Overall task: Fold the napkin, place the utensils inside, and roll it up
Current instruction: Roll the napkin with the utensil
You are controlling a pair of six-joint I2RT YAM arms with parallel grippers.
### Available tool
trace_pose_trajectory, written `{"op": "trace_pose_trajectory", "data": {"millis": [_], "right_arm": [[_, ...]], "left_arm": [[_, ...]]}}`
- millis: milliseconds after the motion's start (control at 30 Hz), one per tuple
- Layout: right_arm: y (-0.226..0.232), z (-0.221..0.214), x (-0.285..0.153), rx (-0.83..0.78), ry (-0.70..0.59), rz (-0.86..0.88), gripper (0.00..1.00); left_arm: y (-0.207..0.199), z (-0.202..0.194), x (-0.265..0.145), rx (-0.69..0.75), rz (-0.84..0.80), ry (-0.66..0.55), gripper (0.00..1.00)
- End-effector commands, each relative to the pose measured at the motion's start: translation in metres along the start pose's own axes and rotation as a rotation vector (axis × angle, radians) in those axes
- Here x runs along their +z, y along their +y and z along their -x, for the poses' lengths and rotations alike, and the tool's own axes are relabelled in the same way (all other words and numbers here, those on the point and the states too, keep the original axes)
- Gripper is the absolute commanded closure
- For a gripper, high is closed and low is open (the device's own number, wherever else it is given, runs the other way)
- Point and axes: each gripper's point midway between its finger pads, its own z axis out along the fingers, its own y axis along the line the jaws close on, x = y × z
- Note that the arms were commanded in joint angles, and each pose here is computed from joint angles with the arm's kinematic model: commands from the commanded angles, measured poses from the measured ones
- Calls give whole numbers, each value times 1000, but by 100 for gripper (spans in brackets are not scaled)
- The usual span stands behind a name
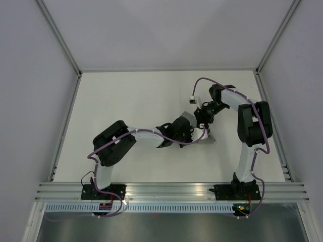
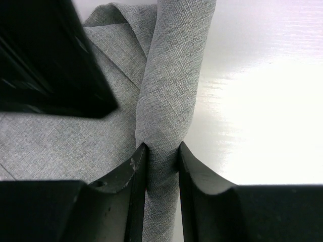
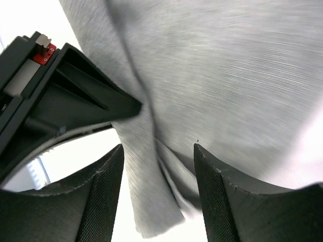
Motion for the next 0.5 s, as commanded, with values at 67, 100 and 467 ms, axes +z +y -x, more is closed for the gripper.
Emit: {"op": "trace_pose_trajectory", "data": {"millis": [67,100,467], "right_arm": [[-12,28,-49,-36,-189,-127,37],[-13,30,-57,-40,-218,-153,37],[-4,1,-109,-261,-380,-451,32]], "left_arm": [[-58,-60,-2,-207,-281,177,98],[-59,-63,-4,-228,-299,188,98],[-47,-53,-13,-555,-597,148,98]]}}
